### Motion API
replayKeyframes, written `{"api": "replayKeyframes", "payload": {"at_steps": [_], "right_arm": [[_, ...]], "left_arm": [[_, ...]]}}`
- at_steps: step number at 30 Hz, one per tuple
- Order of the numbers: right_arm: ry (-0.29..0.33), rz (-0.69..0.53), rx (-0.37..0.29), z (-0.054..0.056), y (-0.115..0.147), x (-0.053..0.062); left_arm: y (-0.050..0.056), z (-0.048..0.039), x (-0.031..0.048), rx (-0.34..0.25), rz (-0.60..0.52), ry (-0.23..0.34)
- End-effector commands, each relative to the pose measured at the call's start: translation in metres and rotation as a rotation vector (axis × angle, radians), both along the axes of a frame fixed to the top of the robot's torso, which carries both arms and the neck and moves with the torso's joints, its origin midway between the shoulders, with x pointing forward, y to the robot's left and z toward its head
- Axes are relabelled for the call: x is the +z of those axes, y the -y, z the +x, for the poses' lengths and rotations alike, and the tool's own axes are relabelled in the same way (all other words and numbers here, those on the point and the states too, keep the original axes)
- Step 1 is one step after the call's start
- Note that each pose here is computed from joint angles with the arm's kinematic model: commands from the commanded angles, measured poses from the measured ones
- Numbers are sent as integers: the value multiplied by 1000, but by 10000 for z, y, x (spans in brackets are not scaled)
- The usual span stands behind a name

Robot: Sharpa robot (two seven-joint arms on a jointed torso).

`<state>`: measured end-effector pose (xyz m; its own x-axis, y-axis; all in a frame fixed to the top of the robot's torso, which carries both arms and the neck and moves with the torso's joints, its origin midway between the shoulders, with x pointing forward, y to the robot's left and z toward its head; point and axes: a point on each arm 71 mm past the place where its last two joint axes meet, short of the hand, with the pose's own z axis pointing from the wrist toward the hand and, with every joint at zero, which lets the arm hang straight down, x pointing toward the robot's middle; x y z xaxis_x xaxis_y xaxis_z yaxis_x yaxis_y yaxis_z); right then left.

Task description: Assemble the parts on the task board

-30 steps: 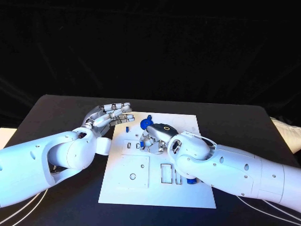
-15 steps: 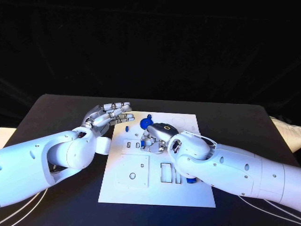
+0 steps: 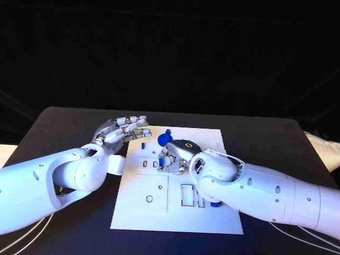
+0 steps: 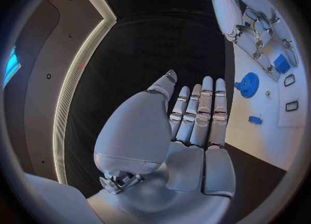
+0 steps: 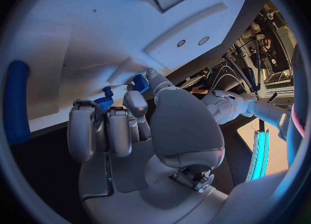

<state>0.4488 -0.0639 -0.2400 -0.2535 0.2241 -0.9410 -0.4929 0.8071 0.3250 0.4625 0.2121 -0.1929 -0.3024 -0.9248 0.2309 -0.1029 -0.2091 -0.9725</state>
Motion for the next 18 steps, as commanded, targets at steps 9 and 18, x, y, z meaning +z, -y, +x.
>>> {"api": "replayKeyframes", "payload": {"at_steps": [9,18], "right_arm": [[100,158,-10,-97,58,125],[109,322,50,-94,318,401]], "left_arm": [[13,6,-6,-19,-5,-11],[-52,50,-85,-79,135,-42]]}}
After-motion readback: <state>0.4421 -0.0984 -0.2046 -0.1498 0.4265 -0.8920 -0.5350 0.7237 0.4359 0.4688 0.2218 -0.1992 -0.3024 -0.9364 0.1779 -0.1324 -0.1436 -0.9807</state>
